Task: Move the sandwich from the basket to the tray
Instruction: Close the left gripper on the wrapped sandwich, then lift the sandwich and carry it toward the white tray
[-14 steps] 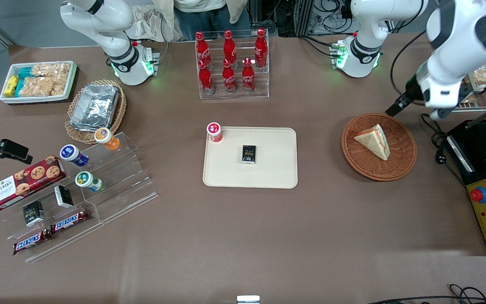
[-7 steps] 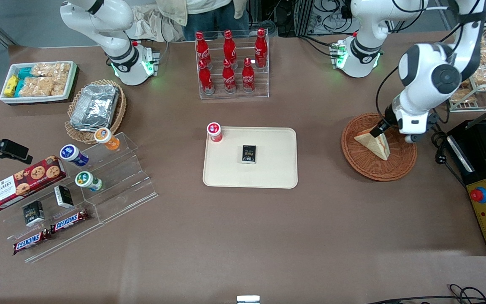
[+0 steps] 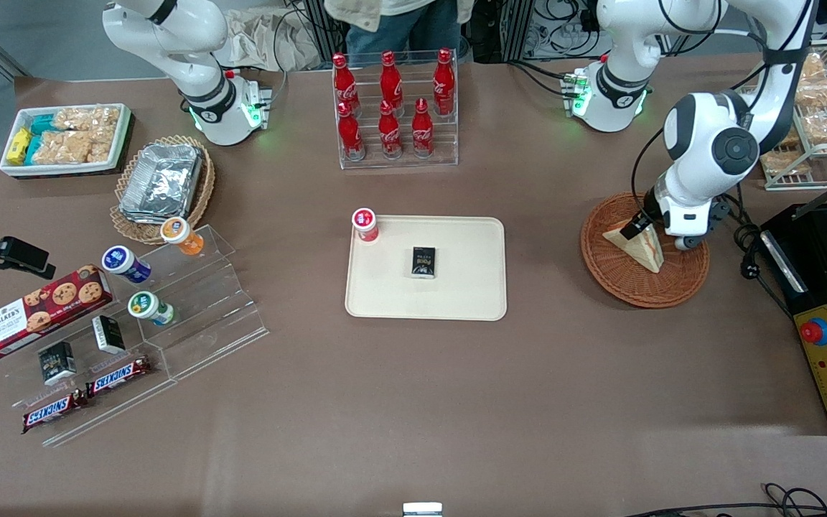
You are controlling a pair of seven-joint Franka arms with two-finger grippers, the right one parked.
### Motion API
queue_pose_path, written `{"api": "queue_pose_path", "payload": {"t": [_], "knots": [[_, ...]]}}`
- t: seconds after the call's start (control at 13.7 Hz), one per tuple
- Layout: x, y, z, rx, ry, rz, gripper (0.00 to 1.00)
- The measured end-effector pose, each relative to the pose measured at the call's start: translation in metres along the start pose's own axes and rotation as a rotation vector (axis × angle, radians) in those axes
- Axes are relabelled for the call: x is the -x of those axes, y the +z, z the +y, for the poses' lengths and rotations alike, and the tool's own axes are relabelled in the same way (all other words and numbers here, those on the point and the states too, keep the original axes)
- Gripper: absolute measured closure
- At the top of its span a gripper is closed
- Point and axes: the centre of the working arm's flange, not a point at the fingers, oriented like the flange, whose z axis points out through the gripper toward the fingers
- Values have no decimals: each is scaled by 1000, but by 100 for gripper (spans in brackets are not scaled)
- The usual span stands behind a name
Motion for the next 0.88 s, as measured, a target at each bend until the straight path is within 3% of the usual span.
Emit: {"api": "queue_pose_path", "payload": {"t": [0.22, 0.29, 0.51, 0.66, 0.88], "knots": [[-2, 17, 2, 4, -2, 3, 0], [-4, 20, 2, 7, -6, 5, 6], [-11, 23, -3, 13, -27, 8, 42], [-13, 22, -4, 15, -31, 9, 59], [-13, 12, -2, 6, -13, 5, 67]]}}
